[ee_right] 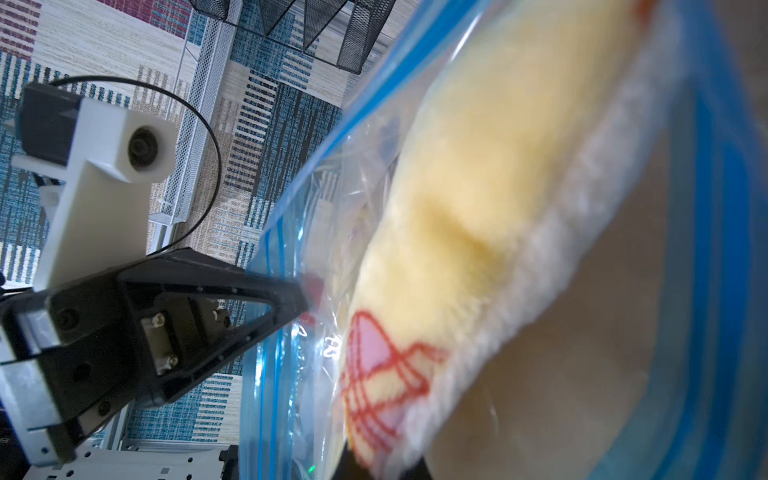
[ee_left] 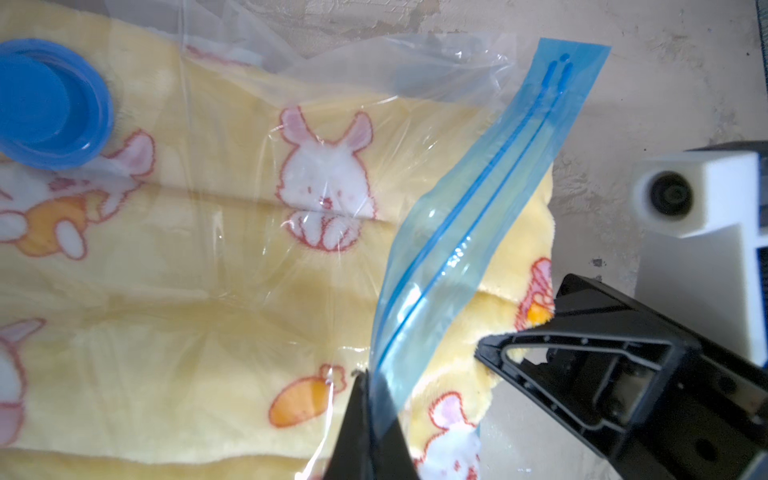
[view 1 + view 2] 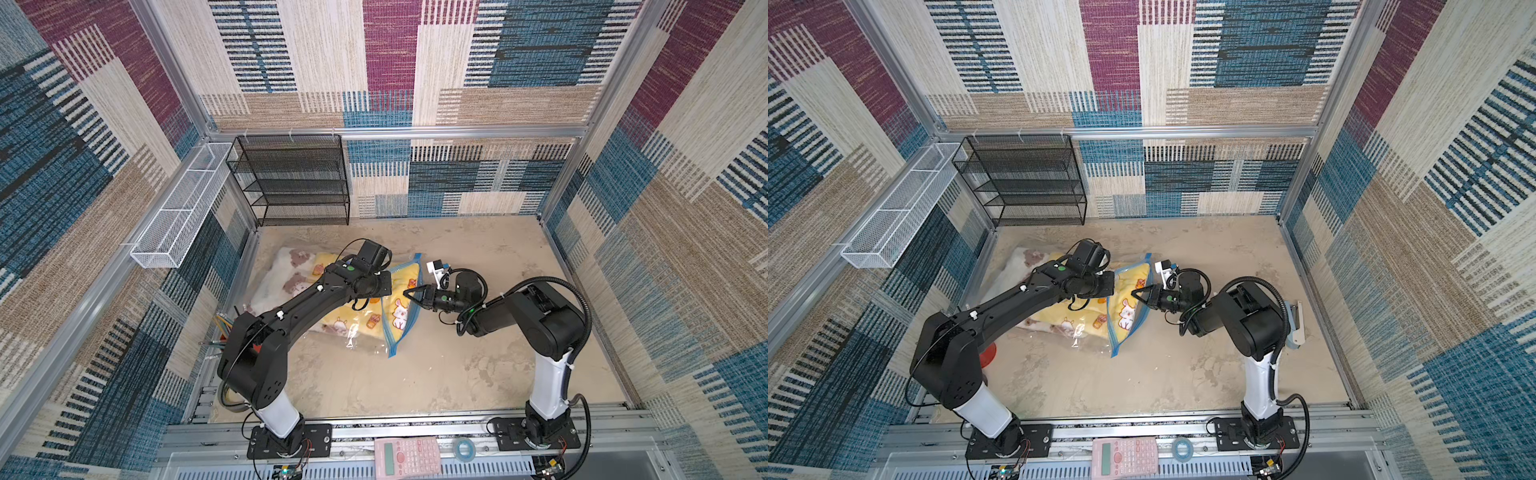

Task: Take the blanket out of the vacuum bag
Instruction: Take out the blanket from the vacuum bag.

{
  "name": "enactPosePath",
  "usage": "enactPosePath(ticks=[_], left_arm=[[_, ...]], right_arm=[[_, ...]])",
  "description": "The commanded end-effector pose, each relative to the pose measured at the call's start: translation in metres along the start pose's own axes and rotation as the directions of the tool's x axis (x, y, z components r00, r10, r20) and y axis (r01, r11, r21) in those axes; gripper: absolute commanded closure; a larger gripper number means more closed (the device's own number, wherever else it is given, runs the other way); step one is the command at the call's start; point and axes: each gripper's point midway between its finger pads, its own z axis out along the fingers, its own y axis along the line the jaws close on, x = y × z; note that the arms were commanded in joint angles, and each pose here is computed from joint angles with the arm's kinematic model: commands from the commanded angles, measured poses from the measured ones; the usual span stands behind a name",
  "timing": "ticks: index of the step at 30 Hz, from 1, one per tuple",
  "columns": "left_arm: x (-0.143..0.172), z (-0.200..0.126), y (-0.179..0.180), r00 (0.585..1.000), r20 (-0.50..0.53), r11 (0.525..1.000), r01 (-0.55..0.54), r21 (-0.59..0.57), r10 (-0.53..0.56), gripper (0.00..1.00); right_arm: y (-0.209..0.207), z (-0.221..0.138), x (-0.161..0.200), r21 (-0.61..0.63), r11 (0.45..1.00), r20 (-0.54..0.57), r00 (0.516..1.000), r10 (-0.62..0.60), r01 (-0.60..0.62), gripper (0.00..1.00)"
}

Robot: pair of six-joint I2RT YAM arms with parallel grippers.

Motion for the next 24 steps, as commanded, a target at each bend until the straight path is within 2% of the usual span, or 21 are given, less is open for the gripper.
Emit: enactPosePath(ticks=[1,5,7,13,19,24], left_arm=[[-0.001,0.003,0.004,1.000,0.001,0.999,-0.026,-0.025,0.026,1.00],[0.000,0.003,0.003,1.000,-0.004,0.999,-0.030,-0.020,0.030,1.00],[-0.002,0.001,0.004,0.999,0.005,0.999,-0.036,-0.024,0.036,1.00],[-0.006,-0.003,0.005,0.998,0.026,0.998,-0.054,-0.039,0.055,1.00],[-0.010,-0.009,0.008,0.997,0.048,0.997,-0.060,-0.054,0.062,1.00],[-0.012,-0.013,0.010,0.996,0.063,0.996,-0.064,-0.063,0.067,1.00]], right_arm=[[0.021,0.001,-0.007,-0.084,0.996,-0.001,0.999,0.033,-0.033,1.00],[0.029,0.004,-0.007,-0.102,0.992,-0.039,0.996,0.075,-0.078,1.00],[0.036,0.004,-0.010,-0.100,0.994,-0.050,0.998,0.047,-0.052,1.00],[0.037,-0.002,-0.029,0.056,0.997,-0.004,0.999,-0.051,0.051,1.00],[0.033,-0.012,-0.039,0.070,0.997,0.009,1.000,-0.020,0.019,1.00],[0.029,-0.014,-0.041,0.136,0.989,-0.007,0.999,-0.052,0.052,1.00]])
